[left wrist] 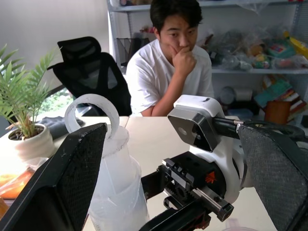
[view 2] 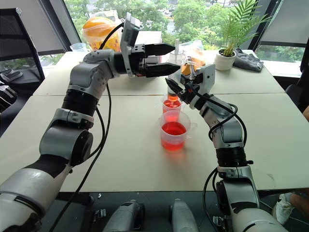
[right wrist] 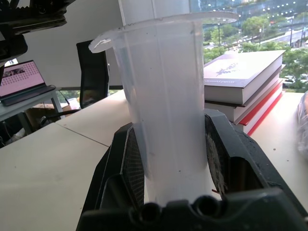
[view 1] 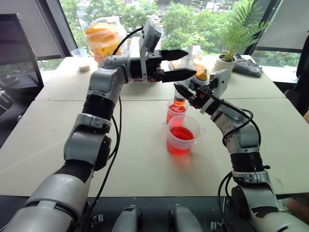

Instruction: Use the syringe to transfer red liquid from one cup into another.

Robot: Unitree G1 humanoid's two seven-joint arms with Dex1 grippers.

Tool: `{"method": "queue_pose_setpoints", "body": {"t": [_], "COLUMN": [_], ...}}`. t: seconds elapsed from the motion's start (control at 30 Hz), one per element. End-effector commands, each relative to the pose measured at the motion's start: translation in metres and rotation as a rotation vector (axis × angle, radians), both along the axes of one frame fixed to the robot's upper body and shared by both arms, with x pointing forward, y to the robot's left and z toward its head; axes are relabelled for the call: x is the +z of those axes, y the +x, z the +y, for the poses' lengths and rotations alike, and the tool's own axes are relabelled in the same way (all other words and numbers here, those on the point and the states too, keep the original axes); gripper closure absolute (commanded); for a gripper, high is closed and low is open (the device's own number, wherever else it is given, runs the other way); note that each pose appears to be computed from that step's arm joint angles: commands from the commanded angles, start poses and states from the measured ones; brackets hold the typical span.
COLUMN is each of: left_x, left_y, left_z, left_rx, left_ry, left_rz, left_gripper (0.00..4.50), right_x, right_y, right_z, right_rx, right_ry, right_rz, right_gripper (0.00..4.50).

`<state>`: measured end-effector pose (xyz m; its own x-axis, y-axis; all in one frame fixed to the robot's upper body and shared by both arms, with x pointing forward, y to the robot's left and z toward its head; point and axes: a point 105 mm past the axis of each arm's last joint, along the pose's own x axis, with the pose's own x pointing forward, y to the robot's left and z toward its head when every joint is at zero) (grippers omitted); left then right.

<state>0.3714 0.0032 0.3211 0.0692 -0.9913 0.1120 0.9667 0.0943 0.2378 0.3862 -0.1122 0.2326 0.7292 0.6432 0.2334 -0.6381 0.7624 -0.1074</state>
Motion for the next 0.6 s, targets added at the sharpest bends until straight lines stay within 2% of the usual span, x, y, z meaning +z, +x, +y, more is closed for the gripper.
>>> {"method": "queue_pose_setpoints", "body": {"t": [0.03,0.1,0.13,0.17,0.23,0.4,0.43,0.6], "left_x": [0.020,0.020,0.020,0.019,0.018,0.015,0.014,0.008], "left_y": [-0.002,-0.003,-0.003,-0.003,-0.003,0.002,0.002,0.007], "left_z": [-0.006,-0.011,-0.013,-0.015,-0.017,-0.017,-0.017,-0.014], "left_rx": [0.006,-0.001,-0.008,-0.013,-0.016,0.001,0.005,0.026], "left_ry": [-0.019,-0.023,-0.023,-0.024,-0.025,-0.022,-0.021,-0.001], "left_rz": [-0.068,-0.063,-0.060,-0.055,-0.047,-0.030,-0.030,-0.027], "left_gripper": [0.05,0.05,0.43,0.61,1.48,4.11,4.46,4.46], "right_x": [0.022,0.022,0.022,0.022,0.022,0.025,0.025,0.030], "right_y": [-0.010,-0.011,-0.011,-0.011,-0.011,-0.014,-0.015,-0.019], "right_z": [0.006,0.007,0.007,0.007,0.007,0.008,0.008,0.009], "right_rx": [0.030,0.032,0.032,0.032,0.031,0.036,0.037,0.041], "right_ry": [0.000,-0.005,-0.006,-0.007,-0.009,-0.020,-0.022,-0.036], "right_rz": [-0.082,-0.082,-0.081,-0.080,-0.081,-0.091,-0.093,-0.108], "right_gripper": [3.08,3.08,3.08,3.08,3.08,3.08,3.08,3.08]}}
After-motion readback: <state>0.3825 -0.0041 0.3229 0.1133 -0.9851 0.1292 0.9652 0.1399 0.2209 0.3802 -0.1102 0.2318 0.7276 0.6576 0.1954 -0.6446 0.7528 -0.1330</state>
